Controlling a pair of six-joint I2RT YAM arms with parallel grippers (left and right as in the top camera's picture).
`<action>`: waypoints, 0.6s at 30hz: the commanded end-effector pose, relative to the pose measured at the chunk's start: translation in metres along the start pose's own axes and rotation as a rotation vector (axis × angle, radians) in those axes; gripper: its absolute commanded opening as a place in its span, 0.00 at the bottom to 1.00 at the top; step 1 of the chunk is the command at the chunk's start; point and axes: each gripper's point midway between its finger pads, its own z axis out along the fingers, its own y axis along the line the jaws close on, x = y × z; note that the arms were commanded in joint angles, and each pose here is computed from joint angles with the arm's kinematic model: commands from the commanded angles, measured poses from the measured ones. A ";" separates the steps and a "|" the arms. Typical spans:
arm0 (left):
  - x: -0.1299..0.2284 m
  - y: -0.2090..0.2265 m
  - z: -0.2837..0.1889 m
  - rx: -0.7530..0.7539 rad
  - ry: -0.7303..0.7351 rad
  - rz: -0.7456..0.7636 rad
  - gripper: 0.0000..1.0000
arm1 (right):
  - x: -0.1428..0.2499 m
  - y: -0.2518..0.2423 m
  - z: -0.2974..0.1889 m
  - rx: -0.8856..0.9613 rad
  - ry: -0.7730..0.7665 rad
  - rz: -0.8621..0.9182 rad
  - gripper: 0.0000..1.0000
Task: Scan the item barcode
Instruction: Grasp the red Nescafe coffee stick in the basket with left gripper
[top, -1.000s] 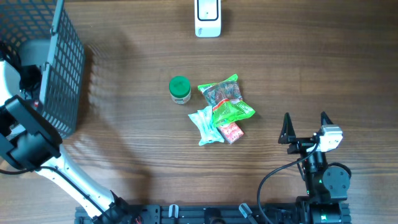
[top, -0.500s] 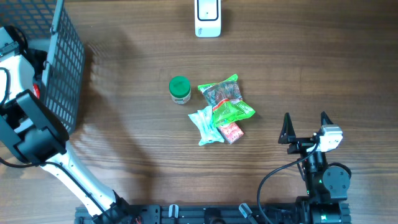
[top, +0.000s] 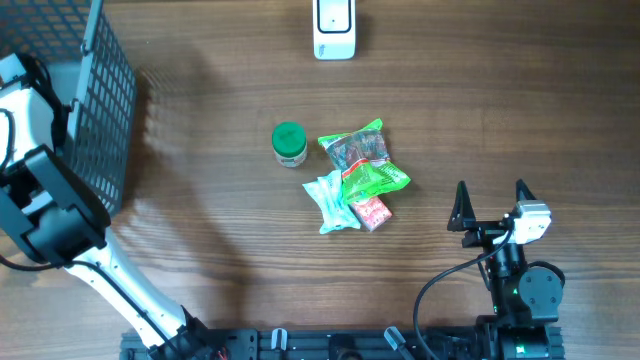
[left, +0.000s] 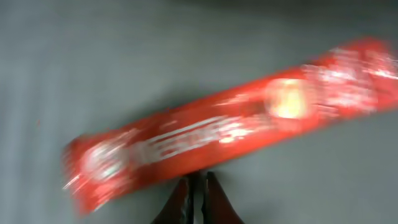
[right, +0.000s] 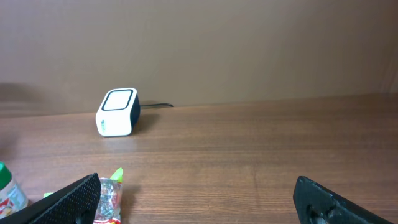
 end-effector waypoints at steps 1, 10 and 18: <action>0.000 0.029 0.015 -0.104 0.028 -0.158 0.04 | 0.000 0.001 0.000 -0.010 0.000 0.014 1.00; 0.009 -0.019 -0.011 0.161 0.137 0.242 0.91 | 0.000 0.001 0.000 -0.010 0.000 0.014 1.00; -0.019 -0.056 -0.080 0.371 0.001 0.525 0.99 | 0.000 0.001 0.000 -0.010 0.000 0.015 1.00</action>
